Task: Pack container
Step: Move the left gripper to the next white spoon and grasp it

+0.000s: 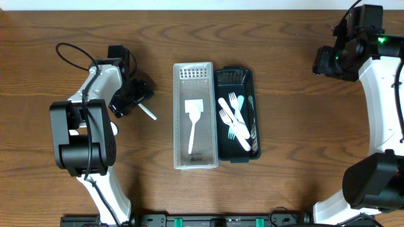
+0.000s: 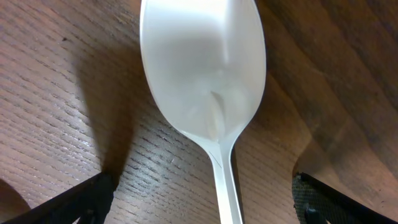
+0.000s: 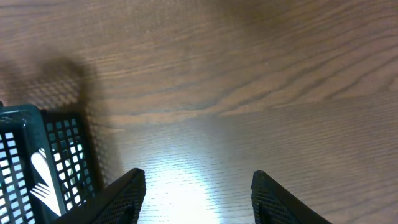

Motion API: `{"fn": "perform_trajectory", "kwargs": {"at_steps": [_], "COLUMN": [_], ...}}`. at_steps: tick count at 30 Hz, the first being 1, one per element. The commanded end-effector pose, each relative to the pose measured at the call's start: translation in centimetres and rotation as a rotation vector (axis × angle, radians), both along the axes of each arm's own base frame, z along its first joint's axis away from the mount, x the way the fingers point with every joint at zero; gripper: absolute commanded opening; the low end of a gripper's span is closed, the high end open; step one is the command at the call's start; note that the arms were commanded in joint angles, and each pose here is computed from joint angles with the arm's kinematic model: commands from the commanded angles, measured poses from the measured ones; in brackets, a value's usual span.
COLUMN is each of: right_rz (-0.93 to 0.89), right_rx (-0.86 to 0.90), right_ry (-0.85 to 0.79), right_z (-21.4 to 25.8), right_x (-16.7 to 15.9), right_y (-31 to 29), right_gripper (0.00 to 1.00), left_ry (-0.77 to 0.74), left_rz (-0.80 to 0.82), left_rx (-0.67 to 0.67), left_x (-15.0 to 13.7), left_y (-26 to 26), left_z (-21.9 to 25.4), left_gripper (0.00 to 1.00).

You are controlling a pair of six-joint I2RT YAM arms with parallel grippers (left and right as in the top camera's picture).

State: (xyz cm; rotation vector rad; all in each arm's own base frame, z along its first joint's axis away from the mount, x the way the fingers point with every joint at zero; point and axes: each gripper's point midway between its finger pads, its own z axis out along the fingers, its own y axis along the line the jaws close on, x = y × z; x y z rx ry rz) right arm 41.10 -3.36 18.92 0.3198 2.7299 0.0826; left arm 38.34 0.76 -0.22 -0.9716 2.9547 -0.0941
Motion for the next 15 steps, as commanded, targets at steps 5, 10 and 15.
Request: {"fn": "perform_trajectory", "kwargs": {"at_steps": [5,10,15], "right_rz": [0.013,0.013,0.013], "right_rx": [-0.002,-0.001,-0.002], "right_ry": [0.01,0.01,0.01], "right_z": [-0.36,-0.36,-0.36], "right_x": [-0.12,-0.12,-0.12], "right_y": [-0.04,-0.04,-0.04], "right_gripper": [0.58,0.58,0.59], "left_ry": [0.038,0.042,0.061], "left_rz": [0.007,0.007,0.007], "left_rx": [-0.005,-0.001,0.03], "left_x": [-1.23,-1.31,-1.78], "left_y": [-0.2,-0.12,0.4], "left_z": [-0.79,-0.79,-0.81], "left_gripper": [0.93,0.93,0.87]}}
